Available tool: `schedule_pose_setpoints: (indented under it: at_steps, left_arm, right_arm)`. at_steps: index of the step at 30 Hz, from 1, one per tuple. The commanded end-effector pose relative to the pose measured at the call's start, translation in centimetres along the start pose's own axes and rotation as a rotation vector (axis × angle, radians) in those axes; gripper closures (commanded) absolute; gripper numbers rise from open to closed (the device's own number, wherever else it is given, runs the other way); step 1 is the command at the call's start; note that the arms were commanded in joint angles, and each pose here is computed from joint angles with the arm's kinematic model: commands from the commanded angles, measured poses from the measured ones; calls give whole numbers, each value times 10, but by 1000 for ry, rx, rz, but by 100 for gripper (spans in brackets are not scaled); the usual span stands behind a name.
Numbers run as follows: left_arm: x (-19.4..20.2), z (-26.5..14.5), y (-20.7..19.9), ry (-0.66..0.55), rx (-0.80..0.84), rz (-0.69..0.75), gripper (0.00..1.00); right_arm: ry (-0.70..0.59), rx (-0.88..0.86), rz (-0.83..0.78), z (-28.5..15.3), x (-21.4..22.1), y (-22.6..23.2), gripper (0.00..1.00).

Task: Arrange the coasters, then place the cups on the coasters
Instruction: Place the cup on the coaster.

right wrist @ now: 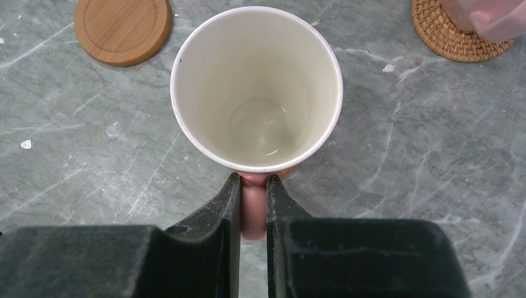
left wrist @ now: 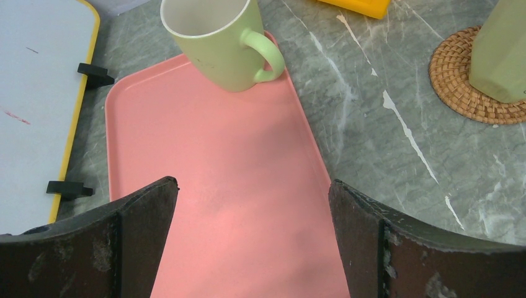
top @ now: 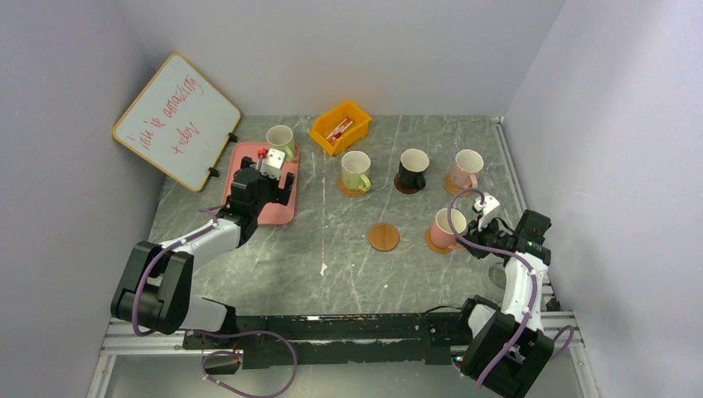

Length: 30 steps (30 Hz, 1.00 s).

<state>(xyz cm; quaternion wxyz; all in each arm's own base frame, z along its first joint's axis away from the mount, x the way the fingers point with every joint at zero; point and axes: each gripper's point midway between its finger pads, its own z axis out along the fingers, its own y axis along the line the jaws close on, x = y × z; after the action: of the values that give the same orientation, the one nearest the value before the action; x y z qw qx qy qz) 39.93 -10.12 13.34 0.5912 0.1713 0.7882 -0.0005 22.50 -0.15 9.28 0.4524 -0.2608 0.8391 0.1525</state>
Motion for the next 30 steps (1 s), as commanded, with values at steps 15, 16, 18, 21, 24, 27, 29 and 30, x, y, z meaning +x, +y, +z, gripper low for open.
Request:
schedule_pose_setpoints:
  at_steps: [15,16,18,21,24,27,29,30]
  left_arm:
    - [-25,4,4,-69,-3,-10,4]
    - [-26,4,4,-70,-4,-10,4]
    - [-25,4,4,-68,-4,-9,4]
    - [-25,4,4,-69,-4,-9,4]
    - [-26,4,4,-69,-2,-10,4]
    - [-26,4,4,-70,-2,-10,4]
    - [-25,4,4,-69,-2,-10,4]
    - [-26,4,4,-69,-3,-10,4]
  right_arm:
    - [-84,14,-98,-5,-29,-10,96]
    - [-84,11,-100,-5,-29,-9,95]
    - [-81,6,-101,-5,-28,-8,93]
    - [-82,6,-103,-5,-29,-8,92]
    - [-81,5,-107,-6,-28,-7,91]
    - [-81,5,-113,-6,-28,-6,88]
    - [-82,6,-114,-6,-28,-6,86]
    - [-82,6,-113,-6,-28,-6,85]
